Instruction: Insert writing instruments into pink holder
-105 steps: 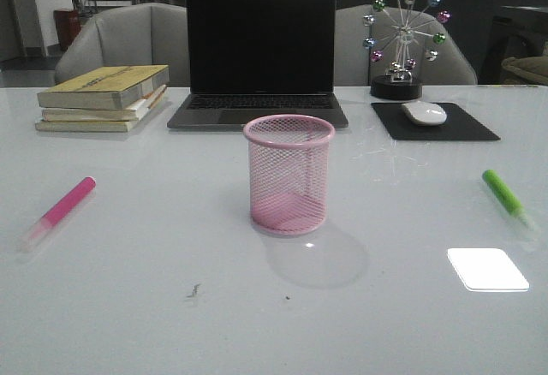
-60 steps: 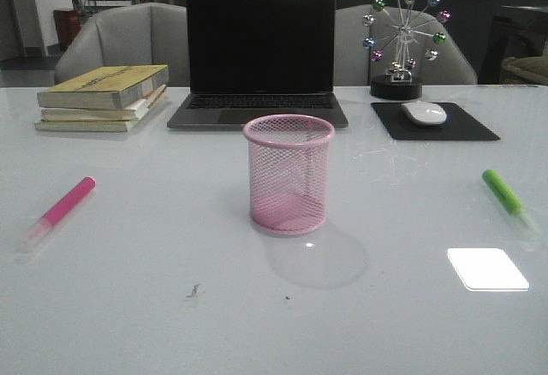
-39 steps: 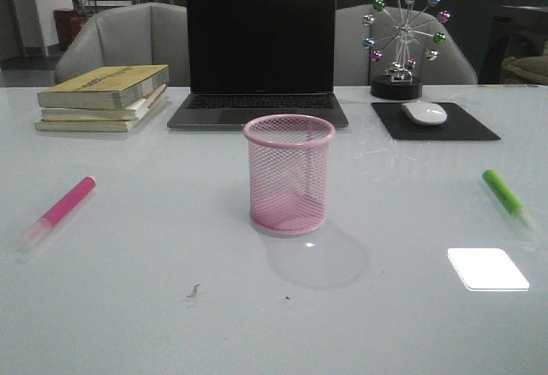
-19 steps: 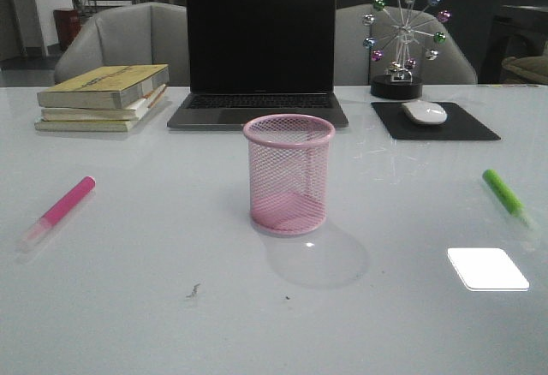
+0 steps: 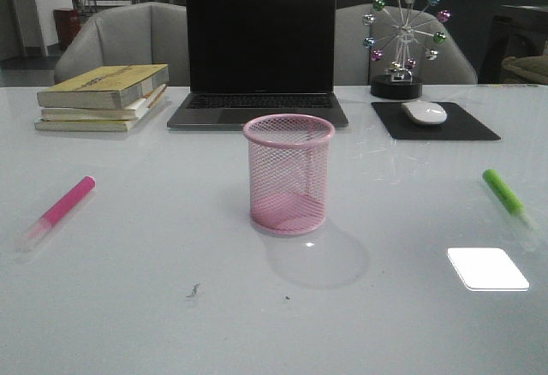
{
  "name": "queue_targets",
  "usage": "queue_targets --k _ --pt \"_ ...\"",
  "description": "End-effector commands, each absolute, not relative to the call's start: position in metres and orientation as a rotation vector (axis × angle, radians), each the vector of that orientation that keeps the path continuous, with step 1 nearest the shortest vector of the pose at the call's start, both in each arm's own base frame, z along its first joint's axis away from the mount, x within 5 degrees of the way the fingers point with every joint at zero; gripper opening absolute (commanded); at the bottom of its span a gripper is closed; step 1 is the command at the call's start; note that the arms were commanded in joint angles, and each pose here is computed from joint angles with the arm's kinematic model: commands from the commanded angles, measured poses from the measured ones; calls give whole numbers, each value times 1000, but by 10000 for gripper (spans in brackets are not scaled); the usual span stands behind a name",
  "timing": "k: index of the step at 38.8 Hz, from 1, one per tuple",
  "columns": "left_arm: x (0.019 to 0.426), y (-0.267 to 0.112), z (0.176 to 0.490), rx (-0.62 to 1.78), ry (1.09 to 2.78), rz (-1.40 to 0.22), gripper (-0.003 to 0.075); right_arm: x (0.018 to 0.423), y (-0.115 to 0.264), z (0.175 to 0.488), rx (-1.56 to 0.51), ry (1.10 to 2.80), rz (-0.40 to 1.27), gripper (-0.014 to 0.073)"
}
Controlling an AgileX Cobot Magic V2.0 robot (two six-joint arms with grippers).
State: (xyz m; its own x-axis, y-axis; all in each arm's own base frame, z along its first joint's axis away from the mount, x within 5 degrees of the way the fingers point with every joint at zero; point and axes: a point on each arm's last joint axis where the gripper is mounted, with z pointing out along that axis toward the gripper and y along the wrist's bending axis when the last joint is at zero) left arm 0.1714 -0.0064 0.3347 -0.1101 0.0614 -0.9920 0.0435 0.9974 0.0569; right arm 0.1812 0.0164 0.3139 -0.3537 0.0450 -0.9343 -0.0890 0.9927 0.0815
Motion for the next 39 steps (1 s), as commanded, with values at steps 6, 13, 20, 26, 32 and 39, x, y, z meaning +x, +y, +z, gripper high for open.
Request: queue_targets --k 6,13,20,26,32,39 --pt "173 -6 355 54 1565 -2 519 193 16 324 -20 1869 125 571" --pt "173 -6 353 17 1580 -34 519 213 19 312 -38 2034 147 571" --pt "173 -7 344 -26 1680 -82 519 253 9 337 58 2142 181 571" --pt "172 -8 338 -76 1750 -142 519 285 -5 344 97 2244 176 571" --pt "171 -9 333 -87 1804 -163 519 321 -7 330 71 2392 187 571" --pt "170 -9 332 -86 1820 -165 519 356 -8 298 74 2523 207 571"
